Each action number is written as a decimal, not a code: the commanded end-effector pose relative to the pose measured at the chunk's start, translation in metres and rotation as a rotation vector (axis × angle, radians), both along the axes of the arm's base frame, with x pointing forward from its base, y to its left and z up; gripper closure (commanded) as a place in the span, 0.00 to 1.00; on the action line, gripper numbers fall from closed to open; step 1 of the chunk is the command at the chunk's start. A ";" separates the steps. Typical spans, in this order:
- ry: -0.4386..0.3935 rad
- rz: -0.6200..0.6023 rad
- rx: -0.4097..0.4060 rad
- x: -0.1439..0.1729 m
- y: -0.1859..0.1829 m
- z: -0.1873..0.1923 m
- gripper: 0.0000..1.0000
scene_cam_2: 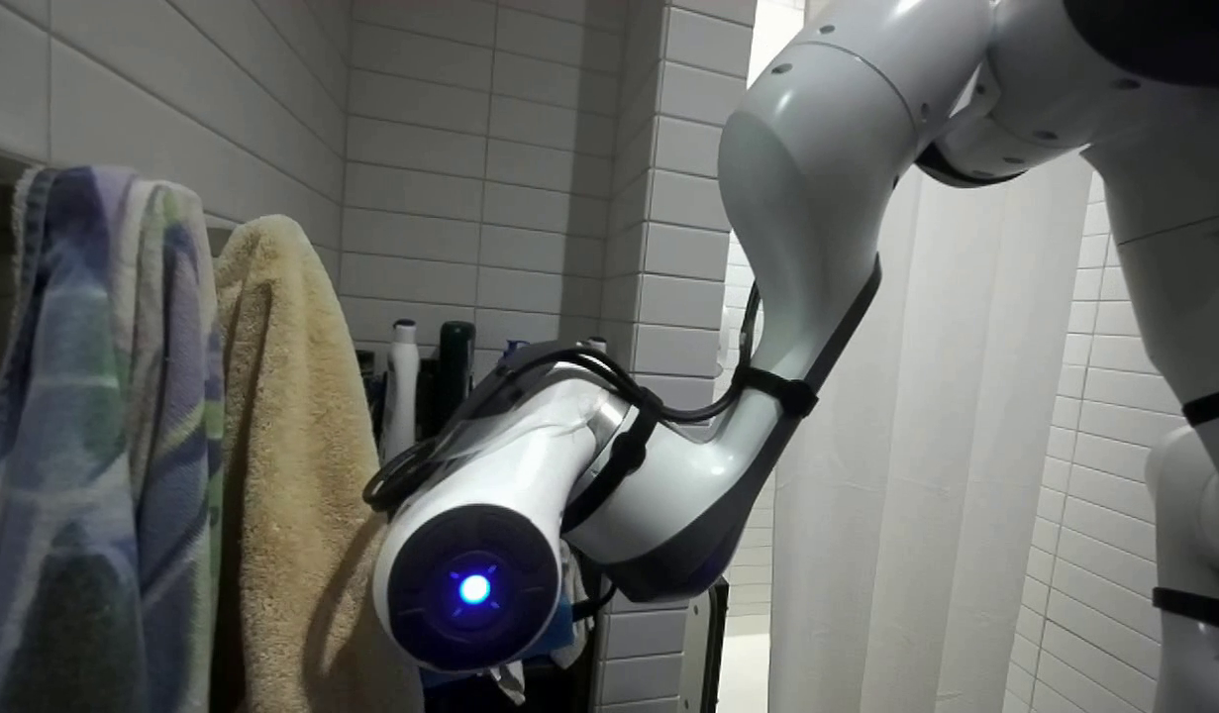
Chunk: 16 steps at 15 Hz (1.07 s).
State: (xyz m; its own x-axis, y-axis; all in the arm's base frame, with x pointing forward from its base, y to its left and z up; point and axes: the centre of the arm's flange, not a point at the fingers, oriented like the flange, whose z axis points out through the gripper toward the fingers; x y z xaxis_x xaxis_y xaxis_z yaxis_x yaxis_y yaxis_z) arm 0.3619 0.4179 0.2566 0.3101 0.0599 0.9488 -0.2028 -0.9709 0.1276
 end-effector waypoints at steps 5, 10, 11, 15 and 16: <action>0.142 0.124 -0.002 -0.023 -0.023 -0.011 0.00; 0.197 0.015 0.000 -0.042 -0.048 -0.023 0.00; 0.206 -0.012 0.005 -0.048 -0.053 -0.026 0.00; 0.231 -0.152 0.001 -0.070 -0.073 -0.033 0.00; 0.232 -0.189 -0.005 -0.075 -0.078 -0.034 0.00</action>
